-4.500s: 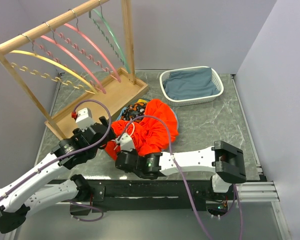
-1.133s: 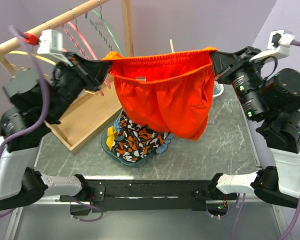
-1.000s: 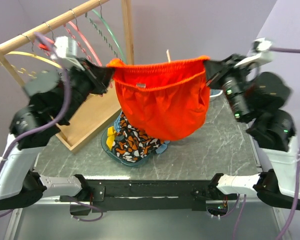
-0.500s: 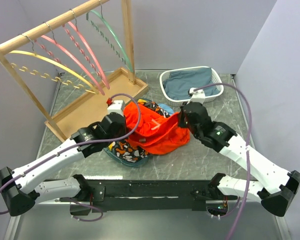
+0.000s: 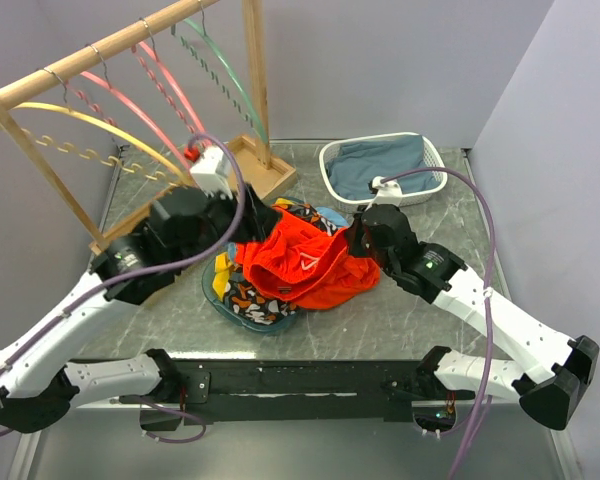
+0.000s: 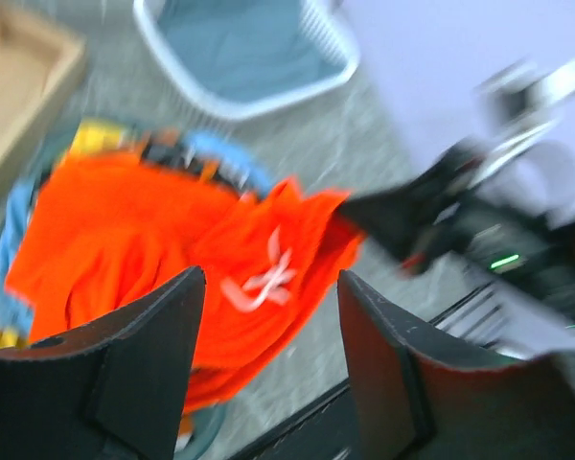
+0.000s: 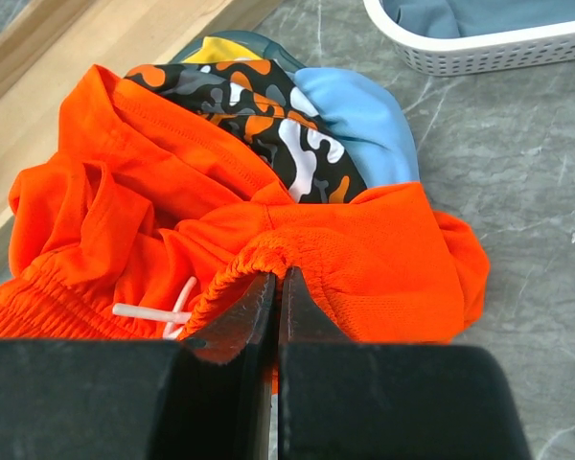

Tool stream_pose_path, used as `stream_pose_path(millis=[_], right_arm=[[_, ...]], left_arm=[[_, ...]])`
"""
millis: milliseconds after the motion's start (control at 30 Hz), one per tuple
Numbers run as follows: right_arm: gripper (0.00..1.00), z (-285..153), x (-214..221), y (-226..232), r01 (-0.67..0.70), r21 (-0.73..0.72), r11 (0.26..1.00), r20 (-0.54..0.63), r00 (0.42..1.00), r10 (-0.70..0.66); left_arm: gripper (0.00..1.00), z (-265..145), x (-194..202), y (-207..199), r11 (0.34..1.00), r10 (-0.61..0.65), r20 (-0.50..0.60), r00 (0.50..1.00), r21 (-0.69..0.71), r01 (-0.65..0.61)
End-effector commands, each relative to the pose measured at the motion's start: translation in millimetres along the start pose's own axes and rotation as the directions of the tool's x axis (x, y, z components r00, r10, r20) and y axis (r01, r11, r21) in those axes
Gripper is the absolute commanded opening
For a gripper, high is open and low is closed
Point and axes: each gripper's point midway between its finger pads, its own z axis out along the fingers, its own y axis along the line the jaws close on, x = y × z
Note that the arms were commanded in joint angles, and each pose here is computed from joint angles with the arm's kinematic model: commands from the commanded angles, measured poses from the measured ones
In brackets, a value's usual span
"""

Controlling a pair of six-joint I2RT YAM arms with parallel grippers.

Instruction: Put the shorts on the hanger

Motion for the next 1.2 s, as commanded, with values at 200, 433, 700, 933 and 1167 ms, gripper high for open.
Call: stream_pose_path(millis=[200, 433, 700, 933, 1167], right_arm=[[0.00, -3, -20, 12, -0.043, -0.042, 0.998, 0.045, 0.998, 0.045], [0.00, -1, -14, 14, -0.049, -0.055, 0.997, 0.026, 0.998, 0.051], [0.00, -3, -14, 15, -0.053, -0.064, 0.997, 0.025, 0.998, 0.055], [0.00, -2, -12, 14, -0.050, -0.059, 0.997, 0.022, 0.998, 0.052], [0.00, -1, -10, 15, -0.048, -0.065, 0.997, 0.018, 0.999, 0.049]], left_arm=[[0.64, -5, -160, -24, 0.995, -0.030, 0.364, 0.931, -0.076, 0.062], [0.62, 43, -225, 19, 0.981, -0.061, 0.459, 0.886, -0.136, 0.138], [0.58, 77, -255, 56, 0.961, -0.077, 0.511, 0.856, -0.191, 0.201], [0.55, 95, -260, 78, 0.952, -0.091, 0.534, 0.841, -0.200, 0.230], [0.52, 117, -263, 90, 0.955, -0.130, 0.536, 0.834, -0.157, 0.250]])
